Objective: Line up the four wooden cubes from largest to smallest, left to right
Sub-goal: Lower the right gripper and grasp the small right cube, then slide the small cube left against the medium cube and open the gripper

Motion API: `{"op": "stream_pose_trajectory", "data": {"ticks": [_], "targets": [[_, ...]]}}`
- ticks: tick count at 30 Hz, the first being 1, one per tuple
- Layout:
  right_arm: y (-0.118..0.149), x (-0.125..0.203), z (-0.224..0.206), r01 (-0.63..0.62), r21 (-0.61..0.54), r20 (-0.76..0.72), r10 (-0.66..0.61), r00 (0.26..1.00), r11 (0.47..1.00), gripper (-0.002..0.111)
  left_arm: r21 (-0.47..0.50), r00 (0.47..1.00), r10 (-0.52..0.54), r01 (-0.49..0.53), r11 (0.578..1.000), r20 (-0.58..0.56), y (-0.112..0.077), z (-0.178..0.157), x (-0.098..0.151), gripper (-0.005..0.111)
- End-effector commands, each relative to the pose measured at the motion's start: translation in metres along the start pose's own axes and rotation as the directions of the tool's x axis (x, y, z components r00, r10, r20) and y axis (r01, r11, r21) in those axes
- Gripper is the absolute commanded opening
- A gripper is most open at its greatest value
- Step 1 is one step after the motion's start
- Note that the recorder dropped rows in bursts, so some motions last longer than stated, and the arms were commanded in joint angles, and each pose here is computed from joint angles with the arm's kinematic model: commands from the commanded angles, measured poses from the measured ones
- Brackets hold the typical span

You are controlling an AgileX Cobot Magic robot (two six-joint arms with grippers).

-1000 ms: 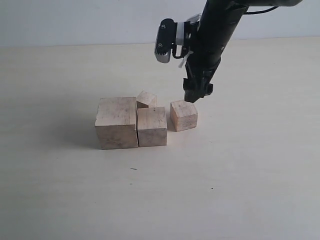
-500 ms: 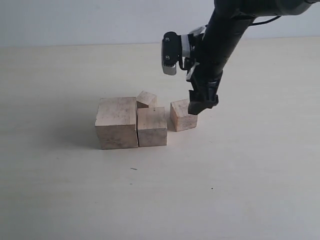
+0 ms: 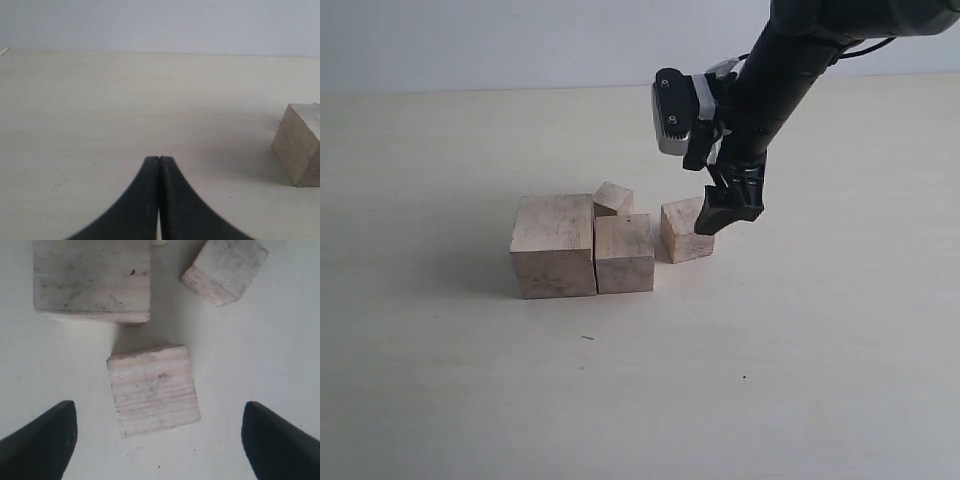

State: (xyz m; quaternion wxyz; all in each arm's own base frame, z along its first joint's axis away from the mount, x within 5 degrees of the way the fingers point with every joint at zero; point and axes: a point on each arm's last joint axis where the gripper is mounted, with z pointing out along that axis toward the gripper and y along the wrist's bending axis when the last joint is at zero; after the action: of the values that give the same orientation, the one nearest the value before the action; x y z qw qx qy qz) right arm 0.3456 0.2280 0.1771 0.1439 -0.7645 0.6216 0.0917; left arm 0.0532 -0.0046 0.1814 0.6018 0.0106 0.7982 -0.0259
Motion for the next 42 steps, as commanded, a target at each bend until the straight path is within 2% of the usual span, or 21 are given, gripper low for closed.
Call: {"op": "stream_pose_trajectory", "data": {"ticks": [1, 13, 15, 16, 19, 23, 25, 32, 37, 40, 42], "targets": [[-0.001, 0.003, 0.010, 0.011, -0.009, 0.009, -0.011, 1.000, 1.000, 0.084, -0.004, 1.000, -0.001, 0.001, 1.000, 0.014, 0.000, 0.000, 0.000, 0.000], [-0.004, 0.009, 0.037, -0.024, -0.030, 0.009, 0.024, 1.000, 0.999, 0.083, -0.004, 1.000, -0.001, 0.001, 1.000, 0.014, 0.000, 0.000, 0.000, 0.000], [-0.004, 0.009, 0.037, -0.024, -0.030, 0.009, 0.024, 1.000, 0.999, 0.071, -0.004, 1.000, -0.001, 0.001, 1.000, 0.014, 0.000, 0.000, 0.000, 0.000], [-0.003, 0.009, 0.037, -0.024, -0.037, 0.008, 0.024, 1.000, 0.999, 0.058, -0.004, 1.000, -0.001, 0.001, 1.000, 0.014, 0.000, 0.000, 0.000, 0.000], [0.000, 0.010, 0.037, -0.021, -0.073, -0.001, 0.021, 1.000, 0.997, 0.034, -0.004, 1.000, -0.001, 0.001, 1.000, 0.014, 0.000, 0.000, 0.000, 0.000], [0.001, 0.009, 0.037, -0.067, -0.077, -0.007, 0.067, 0.998, 0.995, 0.008, -0.004, 1.000, -0.001, 0.001, 1.000, 0.014, 0.000, 0.000, 0.000, 0.000], [0.001, 0.009, 0.036, -0.127, -0.076, -0.011, 0.127, 0.992, 0.989, 0.000, -0.004, 1.000, -0.001, 0.001, 1.000, 0.014, 0.000, 0.000, 0.000, 0.000], [0.008, 0.009, 0.036, -0.168, -0.147, -0.031, 0.165, 0.986, 0.975, 0.000, -0.004, 1.000, -0.001, 0.001, 1.000, 0.014, 0.000, 0.000, 0.000, 0.000], [0.014, -0.003, 0.039, -0.167, -0.151, -0.044, 0.163, 0.986, 0.974, 0.000, -0.004, 1.000, -0.001, 0.001, 1.000, 0.014, 0.000, 0.000, 0.000, 0.000], [0.017, -0.010, 0.043, -0.152, -0.123, -0.105, 0.140, 0.985, 0.981, 0.000, -0.004, 1.000, -0.001, 0.001, 1.000, 0.014, 0.000, 0.000, 0.000, 0.000], [0.017, -0.014, 0.045, -0.193, -0.070, -0.141, 0.182, 0.973, 0.979, 0.000, -0.004, 1.000, -0.001, 0.001, 1.000, 0.014, 0.000, 0.000, 0.000, 0.000]]}}
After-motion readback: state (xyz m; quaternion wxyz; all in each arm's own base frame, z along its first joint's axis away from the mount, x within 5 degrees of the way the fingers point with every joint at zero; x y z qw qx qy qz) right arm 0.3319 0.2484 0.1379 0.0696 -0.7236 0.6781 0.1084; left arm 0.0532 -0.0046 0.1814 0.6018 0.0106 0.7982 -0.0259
